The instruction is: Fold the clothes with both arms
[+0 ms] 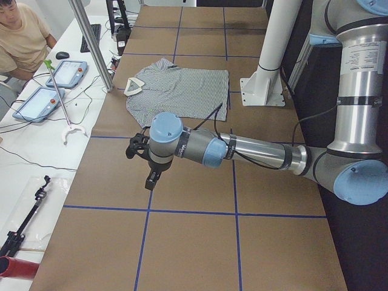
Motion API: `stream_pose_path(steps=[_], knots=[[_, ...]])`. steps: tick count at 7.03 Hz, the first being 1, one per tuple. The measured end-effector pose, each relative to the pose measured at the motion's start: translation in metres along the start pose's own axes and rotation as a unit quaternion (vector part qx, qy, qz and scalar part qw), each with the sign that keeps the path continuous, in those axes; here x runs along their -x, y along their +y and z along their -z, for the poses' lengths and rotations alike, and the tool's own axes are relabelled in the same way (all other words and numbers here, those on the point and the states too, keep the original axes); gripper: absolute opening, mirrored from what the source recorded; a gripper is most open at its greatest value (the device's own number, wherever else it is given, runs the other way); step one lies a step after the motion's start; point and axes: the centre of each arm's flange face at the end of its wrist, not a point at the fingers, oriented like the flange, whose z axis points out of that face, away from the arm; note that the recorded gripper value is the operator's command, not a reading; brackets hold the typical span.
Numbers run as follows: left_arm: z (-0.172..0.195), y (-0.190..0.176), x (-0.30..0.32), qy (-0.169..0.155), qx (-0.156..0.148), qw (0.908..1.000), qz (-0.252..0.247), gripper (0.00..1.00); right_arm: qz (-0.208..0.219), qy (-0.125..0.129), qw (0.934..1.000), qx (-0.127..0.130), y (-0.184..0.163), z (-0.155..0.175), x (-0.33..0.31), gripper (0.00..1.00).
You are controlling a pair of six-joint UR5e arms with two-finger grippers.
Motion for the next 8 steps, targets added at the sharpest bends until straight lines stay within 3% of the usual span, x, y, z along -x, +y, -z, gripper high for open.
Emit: stream_pose_path(steps=[2, 4, 6, 7, 8], knots=[[0.009, -0.022, -0.009, 0.0, -0.094, 0.9937, -0.061, 1.0, -0.028, -0.034, 0.9985, -0.033, -0.03, 0.011, 0.014, 1.0], [0.01, -0.033, -0.019, 0.011, -0.135, 0.9884, -0.069, 1.0, -0.079, -0.054, 0.9936, -0.06, -0.097, 0.018, 0.058, 1.0], [-0.019, -0.047, -0.042, 0.034, -0.137, 0.9853, -0.097, 1.0, -0.141, -0.057, 0.9863, -0.062, -0.182, -0.012, 0.162, 0.95], [-0.034, -0.054, -0.046, 0.042, -0.131, 0.9866, -0.088, 1.0, -0.165, -0.052, 0.9826, -0.067, -0.22, -0.031, 0.221, 0.81], [-0.039, -0.06, -0.05, 0.047, -0.129, 0.9876, -0.077, 1.0, -0.184, -0.051, 0.9793, -0.067, -0.251, -0.052, 0.27, 0.74]])
